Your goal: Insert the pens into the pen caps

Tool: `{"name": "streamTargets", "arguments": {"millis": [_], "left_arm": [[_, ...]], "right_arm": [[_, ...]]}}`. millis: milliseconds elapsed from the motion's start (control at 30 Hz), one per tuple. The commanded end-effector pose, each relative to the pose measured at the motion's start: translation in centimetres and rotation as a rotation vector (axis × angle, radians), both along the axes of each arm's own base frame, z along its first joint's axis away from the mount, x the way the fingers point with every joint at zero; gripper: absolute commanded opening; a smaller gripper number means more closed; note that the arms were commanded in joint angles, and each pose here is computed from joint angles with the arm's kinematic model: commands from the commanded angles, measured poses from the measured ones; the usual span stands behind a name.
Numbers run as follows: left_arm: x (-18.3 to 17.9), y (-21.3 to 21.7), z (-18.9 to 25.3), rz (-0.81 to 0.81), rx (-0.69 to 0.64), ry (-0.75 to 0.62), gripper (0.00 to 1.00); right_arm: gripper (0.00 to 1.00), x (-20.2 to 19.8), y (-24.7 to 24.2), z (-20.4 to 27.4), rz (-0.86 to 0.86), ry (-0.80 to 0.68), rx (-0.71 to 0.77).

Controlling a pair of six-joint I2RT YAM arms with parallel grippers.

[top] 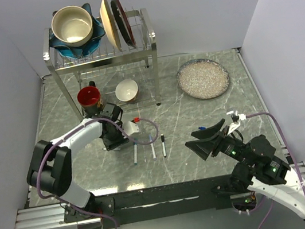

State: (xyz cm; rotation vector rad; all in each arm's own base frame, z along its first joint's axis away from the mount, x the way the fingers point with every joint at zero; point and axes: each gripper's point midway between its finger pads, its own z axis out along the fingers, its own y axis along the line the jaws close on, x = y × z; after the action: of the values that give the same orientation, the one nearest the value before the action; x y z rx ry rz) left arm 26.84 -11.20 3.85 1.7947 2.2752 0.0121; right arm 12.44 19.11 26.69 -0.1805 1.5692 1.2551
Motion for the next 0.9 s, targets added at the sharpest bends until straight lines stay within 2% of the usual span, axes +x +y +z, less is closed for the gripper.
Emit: {"name": "streamTargets", "arguments": {"millis": [0,133,200,433,533,567,633,767,867], "left_arm": [[0.2,-0.1,-0.2,-0.014,-0.02,-0.013,0.54],[-0.3,-0.1,-1.2,0.011,-0.025,0.005,0.5],[-0.3,-0.1,-1.6,0.024,-0.032,0.003,0.44],[-1.5,0.1,-3.6,0.064,0.001,0.071,0.33],[-2.0,-0.7,-4.1,0.081,-0.007,0.106,0.18],[-2.2,-0.8,-4.2,0.085,-0.007,0.118,0.05],[-2.5,-1.4,-4.1,0.113,-0.022,0.132,0.01],[-1.8,-4.6,-1.0,0.131,-0.151,0.07,0.01],[-1.2,-8.6,3.9,0.102,-0.366,-0.024,0.01]], "right_arm": [[0.88,-0.3,-0.8,2.5,-0.017,-0.057,0.042],[0.88,-0.4,-0.9,2.6,-0.018,-0.058,0.047],[0.88,-0.5,-0.9,2.9,-0.012,-0.065,0.057],[0.88,-0.9,-0.8,3.3,0.007,-0.064,0.071],[0.88,-1.1,-1.1,3.6,0.004,-0.068,0.078],[0.88,-1.1,-1.2,3.6,0.0,-0.068,0.08],[0.88,-1.1,-1.3,3.7,-0.003,-0.07,0.08],[0.88,-0.7,-0.9,3.2,-0.005,-0.044,0.068],[0.88,-0.1,-0.4,2.7,-0.014,-0.015,0.055]]}}
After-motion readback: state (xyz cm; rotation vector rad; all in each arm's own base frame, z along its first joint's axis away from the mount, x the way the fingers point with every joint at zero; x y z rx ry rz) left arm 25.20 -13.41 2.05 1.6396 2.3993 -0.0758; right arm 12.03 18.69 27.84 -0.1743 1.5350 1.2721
